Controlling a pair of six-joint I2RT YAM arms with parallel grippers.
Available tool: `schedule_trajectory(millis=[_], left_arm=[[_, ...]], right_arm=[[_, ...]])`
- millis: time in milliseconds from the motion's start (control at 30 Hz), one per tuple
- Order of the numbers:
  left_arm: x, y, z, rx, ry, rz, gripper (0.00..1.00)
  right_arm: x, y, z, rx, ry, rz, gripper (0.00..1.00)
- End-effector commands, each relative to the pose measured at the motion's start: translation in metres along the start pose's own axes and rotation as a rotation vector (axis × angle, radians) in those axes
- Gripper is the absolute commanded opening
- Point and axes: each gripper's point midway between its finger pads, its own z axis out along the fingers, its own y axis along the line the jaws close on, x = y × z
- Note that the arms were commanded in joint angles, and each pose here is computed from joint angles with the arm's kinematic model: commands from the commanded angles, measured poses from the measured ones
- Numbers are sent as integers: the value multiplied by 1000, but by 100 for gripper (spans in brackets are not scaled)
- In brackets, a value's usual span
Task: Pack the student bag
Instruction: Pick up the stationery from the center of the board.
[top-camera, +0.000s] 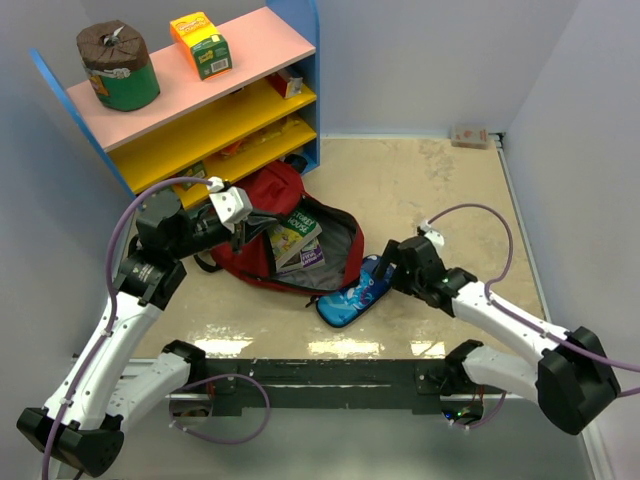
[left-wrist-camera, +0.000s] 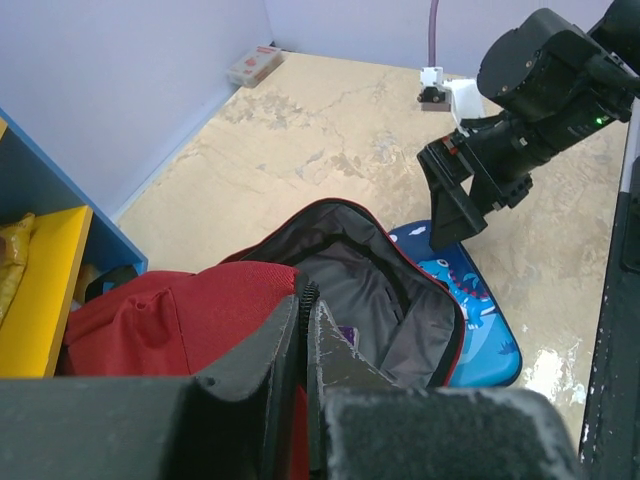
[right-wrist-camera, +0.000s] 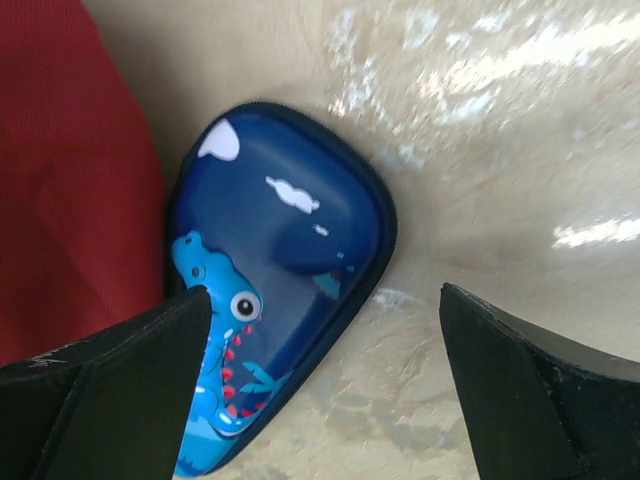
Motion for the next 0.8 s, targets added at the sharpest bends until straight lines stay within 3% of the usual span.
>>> schedule_trajectory(millis=[0, 167, 333, 533, 667, 700, 767], left_arm=[[-50, -10, -8, 50, -139, 99, 11], [-53, -10, -8, 52, -141, 100, 11], [-56, -10, -7, 53, -148, 102, 11], [-55, -9, -7, 54, -145, 100, 11], [-52, -9, -7, 51, -136, 100, 10], [-51, -9, -7, 49, -135, 105, 11], [-49, -9, -7, 49, -134, 103, 11]], right_arm=[[17, 21, 2, -122, 67, 156, 99], [41, 28, 19, -162, 156, 246, 99], [40, 45, 33, -212, 162, 410, 99], [16, 55, 47, -154, 42, 455, 99], [15, 75, 47, -155, -7, 395, 98], [22, 80, 47, -149, -9, 365, 96], [17, 90, 47, -163, -41, 353, 80]])
